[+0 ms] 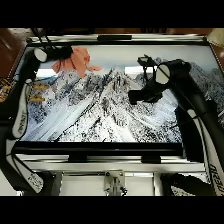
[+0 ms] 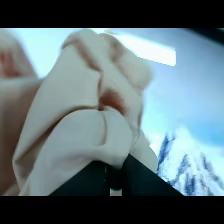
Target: Fold the shirts.
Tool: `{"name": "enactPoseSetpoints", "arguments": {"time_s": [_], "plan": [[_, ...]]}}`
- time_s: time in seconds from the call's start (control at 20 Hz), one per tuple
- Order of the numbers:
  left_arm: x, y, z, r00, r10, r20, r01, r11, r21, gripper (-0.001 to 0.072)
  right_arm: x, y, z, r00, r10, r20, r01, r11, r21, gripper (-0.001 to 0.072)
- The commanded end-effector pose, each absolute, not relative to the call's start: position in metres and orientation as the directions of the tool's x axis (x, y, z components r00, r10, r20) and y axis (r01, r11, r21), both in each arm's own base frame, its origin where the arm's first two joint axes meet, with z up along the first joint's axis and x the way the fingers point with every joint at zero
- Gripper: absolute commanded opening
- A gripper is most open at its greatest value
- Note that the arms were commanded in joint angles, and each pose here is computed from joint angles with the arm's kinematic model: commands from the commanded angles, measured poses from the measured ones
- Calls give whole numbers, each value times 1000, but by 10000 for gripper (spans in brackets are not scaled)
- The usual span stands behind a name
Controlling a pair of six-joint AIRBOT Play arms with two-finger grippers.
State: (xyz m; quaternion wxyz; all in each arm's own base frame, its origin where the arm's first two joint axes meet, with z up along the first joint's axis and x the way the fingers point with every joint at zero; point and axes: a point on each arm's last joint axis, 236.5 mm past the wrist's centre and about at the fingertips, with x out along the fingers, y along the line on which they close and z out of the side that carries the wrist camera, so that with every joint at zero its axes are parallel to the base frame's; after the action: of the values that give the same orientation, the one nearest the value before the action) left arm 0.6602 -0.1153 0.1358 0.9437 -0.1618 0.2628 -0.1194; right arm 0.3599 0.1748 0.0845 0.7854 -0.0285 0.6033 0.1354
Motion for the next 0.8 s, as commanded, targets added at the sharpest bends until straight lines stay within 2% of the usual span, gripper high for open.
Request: {"name": "enactPoseSetpoints", "arguments": {"time_s": [0.0,0.05,0.15,0.3,0.45,0.55,0.65,0.75], "plan": [[579,-138,280,860,-371,-352,333,928,-165,31,354,101,147,355,-74,-932,-176,974,-145,677],[542,-145,309,846,-389,-364,367,921,-132,31,348,87,173,408,-96,-908,-134,977,-163,677],[466,-165,336,777,-454,-435,454,884,-112,31,331,72,212,487,-76,-870,-67,990,-124,677],[374,-201,322,632,-535,-561,560,815,-147,31,301,46,252,574,-65,-816,-9,996,-85,677],[323,-243,266,472,-583,-661,609,758,-234,31,275,18,269,596,-105,-796,57,994,-89,677],[291,-276,209,331,-584,-742,591,741,-320,32,259,10,265,558,-124,-821,66,992,-105,676],[265,-322,164,257,-612,-748,592,711,-379,32,249,13,255,498,-118,-859,21,992,-124,676],[248,-365,133,237,-653,-719,602,680,-419,34,250,14,250,478,-120,-870,11,991,-130,676]]}}
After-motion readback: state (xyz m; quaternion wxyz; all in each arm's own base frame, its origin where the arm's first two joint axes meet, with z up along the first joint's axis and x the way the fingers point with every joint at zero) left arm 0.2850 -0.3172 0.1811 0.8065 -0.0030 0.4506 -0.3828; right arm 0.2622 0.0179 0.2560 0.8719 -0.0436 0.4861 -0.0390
